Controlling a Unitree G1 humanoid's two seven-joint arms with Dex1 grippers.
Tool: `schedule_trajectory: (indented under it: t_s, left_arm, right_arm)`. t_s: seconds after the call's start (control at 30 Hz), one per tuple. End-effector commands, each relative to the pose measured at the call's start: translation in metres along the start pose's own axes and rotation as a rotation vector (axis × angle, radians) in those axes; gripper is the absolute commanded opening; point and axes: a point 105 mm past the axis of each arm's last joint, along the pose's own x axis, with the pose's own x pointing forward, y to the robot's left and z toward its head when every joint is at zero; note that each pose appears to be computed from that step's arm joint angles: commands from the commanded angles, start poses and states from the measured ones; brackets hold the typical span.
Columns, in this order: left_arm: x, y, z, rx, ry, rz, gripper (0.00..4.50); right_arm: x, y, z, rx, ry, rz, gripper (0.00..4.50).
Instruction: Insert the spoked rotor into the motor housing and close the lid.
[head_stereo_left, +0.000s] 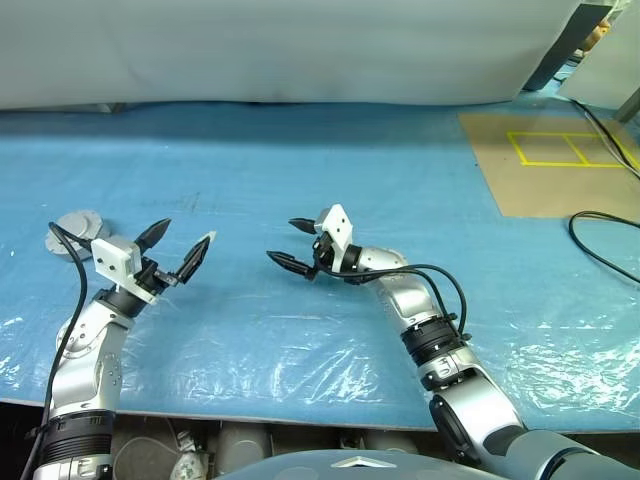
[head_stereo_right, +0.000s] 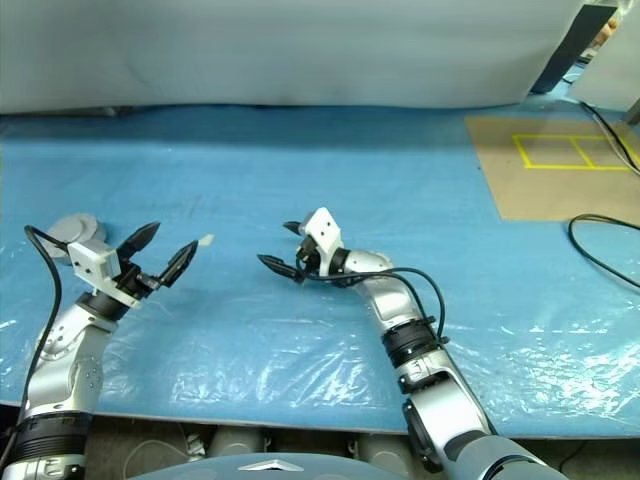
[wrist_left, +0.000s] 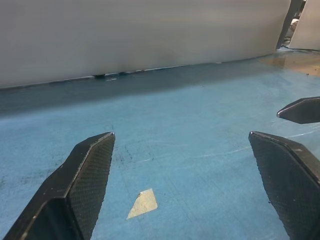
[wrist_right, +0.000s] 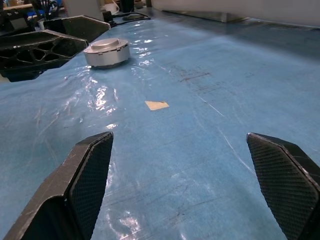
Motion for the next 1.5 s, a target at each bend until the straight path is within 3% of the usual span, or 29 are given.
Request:
schedule_trajectory:
  t_s: [0.03, 0.63, 1.5]
  left_arm:
    - [-0.001, 0.001, 0.010, 0.067, -0.006, -0.025, 4.50]
    - [-0.003, -0.007, -0.005, 0.092, 0.029, -0.054, 4.50]
    - [0.001, -0.016, 0.002, 0.124, 0.038, -0.074, 4.50]
  right_arm:
    - [0.003, 0.002, 0.015, -0.068, -0.036, 0.022, 4.48]
    - [0.007, 0.004, 0.012, -0.141, -0.015, 0.044, 4.48]
    - [0.015, 0.011, 0.006, -0.184, -0.009, 0.056, 4.48]
